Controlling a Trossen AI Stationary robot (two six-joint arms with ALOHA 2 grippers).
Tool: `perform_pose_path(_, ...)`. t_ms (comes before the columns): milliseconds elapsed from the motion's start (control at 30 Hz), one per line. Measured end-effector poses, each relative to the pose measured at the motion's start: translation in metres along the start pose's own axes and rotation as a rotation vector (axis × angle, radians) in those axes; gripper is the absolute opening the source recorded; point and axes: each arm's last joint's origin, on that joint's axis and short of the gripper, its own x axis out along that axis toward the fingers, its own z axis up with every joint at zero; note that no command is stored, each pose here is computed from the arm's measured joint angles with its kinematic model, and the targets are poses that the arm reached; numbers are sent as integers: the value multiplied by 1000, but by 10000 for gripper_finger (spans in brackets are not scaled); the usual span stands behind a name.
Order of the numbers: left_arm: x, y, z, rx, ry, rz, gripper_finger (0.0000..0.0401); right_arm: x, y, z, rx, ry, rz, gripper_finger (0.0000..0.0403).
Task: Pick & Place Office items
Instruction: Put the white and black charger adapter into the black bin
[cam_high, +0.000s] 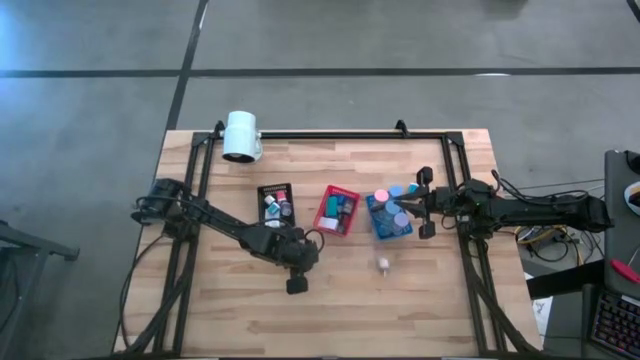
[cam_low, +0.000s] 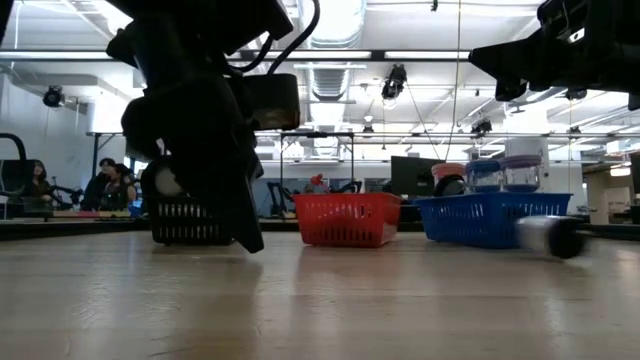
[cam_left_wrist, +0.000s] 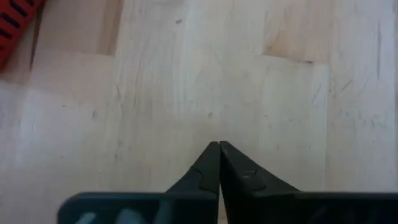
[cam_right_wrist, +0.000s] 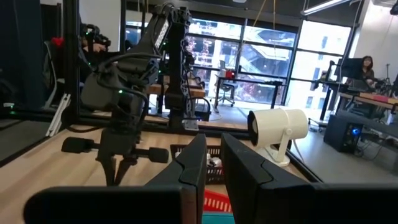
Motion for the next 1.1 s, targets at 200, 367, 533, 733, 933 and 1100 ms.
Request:
perform_pose_path(200, -1, -1, 1, 13, -1, -4, 19, 0, 0, 0, 0, 2, 0, 43)
perform_pose_path(367, -8, -1, 4, 64, -32, -14, 20, 0, 0, -2, 2, 22, 1, 43)
perform_pose_path(533, -59, -2, 17, 175, -339, -84, 18, 0, 0, -4, 4, 43, 4, 43)
perform_pose_path(733, -134, 39, -22, 104, -770, -38, 13, 3, 2, 6, 10, 28, 52, 43)
perform_pose_path(933, -145, 76, -93, -29, -985, -48, 6, 14, 12, 37, 98, 326, 123, 43)
perform_pose_path(1100, -152, 85, -120, 31, -1088, -13, 7, 25, 32, 66, 186, 632, 78, 43)
